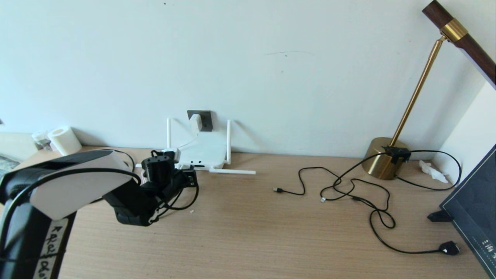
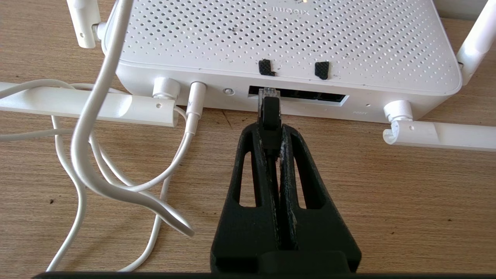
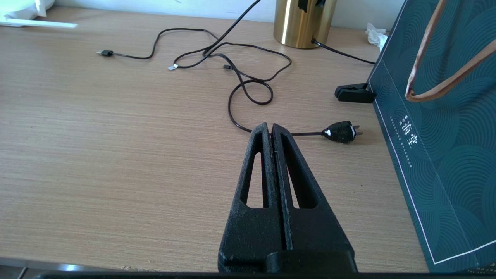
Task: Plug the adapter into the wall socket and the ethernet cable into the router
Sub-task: Plug cable into router interface
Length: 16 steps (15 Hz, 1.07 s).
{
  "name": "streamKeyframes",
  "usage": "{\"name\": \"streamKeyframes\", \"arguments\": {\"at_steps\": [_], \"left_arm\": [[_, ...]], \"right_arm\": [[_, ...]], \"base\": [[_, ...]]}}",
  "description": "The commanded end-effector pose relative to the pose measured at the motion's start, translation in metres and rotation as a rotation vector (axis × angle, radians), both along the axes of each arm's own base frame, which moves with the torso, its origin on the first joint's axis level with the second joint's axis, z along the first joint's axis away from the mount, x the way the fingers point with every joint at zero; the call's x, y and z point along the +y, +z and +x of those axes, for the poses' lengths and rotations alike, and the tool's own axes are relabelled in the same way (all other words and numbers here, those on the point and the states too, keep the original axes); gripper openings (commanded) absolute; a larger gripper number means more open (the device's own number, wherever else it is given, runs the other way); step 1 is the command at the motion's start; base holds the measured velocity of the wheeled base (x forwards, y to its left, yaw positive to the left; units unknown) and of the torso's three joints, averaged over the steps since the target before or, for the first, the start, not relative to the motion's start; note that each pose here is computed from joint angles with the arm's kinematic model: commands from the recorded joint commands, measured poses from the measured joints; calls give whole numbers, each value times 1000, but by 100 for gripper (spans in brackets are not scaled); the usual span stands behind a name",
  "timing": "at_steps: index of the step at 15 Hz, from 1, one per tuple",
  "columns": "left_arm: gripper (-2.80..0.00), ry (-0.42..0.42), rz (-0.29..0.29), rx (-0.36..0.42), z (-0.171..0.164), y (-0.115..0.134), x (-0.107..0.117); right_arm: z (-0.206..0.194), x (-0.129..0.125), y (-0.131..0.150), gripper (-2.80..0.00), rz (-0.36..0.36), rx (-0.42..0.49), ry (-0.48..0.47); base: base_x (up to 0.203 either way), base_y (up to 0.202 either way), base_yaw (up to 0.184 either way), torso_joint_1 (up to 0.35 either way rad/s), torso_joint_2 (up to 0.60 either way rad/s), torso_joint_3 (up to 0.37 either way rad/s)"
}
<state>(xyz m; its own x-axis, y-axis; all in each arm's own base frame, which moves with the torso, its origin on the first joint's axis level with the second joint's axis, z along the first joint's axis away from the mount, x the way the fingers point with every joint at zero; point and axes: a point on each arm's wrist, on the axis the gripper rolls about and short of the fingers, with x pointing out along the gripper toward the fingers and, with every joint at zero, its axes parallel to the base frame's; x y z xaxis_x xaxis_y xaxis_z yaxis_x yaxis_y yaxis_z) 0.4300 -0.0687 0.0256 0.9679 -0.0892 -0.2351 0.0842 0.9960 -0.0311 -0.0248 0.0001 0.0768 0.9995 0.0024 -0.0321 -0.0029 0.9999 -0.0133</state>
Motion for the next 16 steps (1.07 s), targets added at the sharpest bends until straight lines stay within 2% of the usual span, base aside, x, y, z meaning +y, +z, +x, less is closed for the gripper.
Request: {"name": "streamKeyframes", "arguments": {"at_steps": [1,16], "left_arm": [[-280,2,-1,-5,0,1,0],[-280,3,-2,-9,1,1,1]], "right_arm": [[0,0,0,-280,0,0,1],[0,0,0,-280,0,0,1]], "base": [[0,0,0,0,0,0],[0,0,0,0,0,0]]}}
